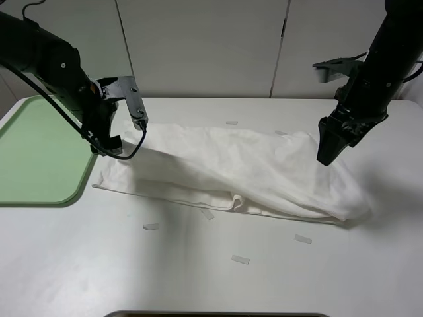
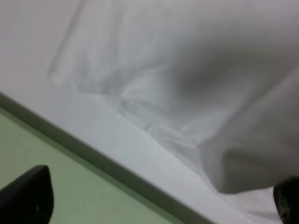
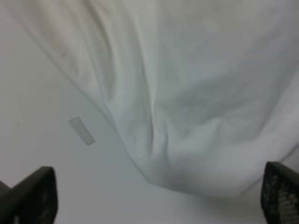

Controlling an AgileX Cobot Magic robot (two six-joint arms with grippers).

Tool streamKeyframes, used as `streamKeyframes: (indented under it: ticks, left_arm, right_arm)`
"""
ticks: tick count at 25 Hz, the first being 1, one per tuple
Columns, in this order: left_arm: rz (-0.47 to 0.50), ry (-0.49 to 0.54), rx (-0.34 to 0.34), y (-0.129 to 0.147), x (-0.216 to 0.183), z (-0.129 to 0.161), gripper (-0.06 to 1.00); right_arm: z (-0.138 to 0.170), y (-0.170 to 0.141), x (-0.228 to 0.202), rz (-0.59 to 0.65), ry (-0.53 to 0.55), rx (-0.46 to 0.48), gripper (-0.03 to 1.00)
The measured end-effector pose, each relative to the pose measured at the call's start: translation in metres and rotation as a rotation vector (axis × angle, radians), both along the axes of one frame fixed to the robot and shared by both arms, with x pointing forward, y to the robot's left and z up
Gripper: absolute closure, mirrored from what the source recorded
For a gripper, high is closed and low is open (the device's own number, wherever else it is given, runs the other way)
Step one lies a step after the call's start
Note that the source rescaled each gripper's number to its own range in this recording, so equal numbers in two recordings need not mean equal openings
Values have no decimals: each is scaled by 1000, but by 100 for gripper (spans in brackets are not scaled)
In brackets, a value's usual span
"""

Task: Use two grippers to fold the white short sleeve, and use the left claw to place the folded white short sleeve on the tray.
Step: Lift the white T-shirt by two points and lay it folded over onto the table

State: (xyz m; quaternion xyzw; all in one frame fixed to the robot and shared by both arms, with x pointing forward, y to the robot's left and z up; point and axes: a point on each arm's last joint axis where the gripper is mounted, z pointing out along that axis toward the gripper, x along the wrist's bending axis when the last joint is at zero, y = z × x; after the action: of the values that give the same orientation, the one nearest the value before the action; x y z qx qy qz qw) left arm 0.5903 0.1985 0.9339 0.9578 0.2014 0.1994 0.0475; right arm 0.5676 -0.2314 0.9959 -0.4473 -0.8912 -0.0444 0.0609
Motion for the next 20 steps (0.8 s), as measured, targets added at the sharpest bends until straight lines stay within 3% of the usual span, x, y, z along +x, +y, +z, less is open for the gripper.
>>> streamKeyframes:
  ticks: [6, 16, 20]
  left_arm:
    - [9, -21, -18, -1, 2, 0, -4]
    - [13, -25, -22, -1, 2, 0, -4]
    - [25, -59, -38, -6, 8, 15, -4]
  right_arm:
    - [0, 0, 0, -6, 0, -4, -2]
    - [0, 0, 1, -9, -7, -4, -3]
    - [0, 0, 1, -9, -8, -4, -3]
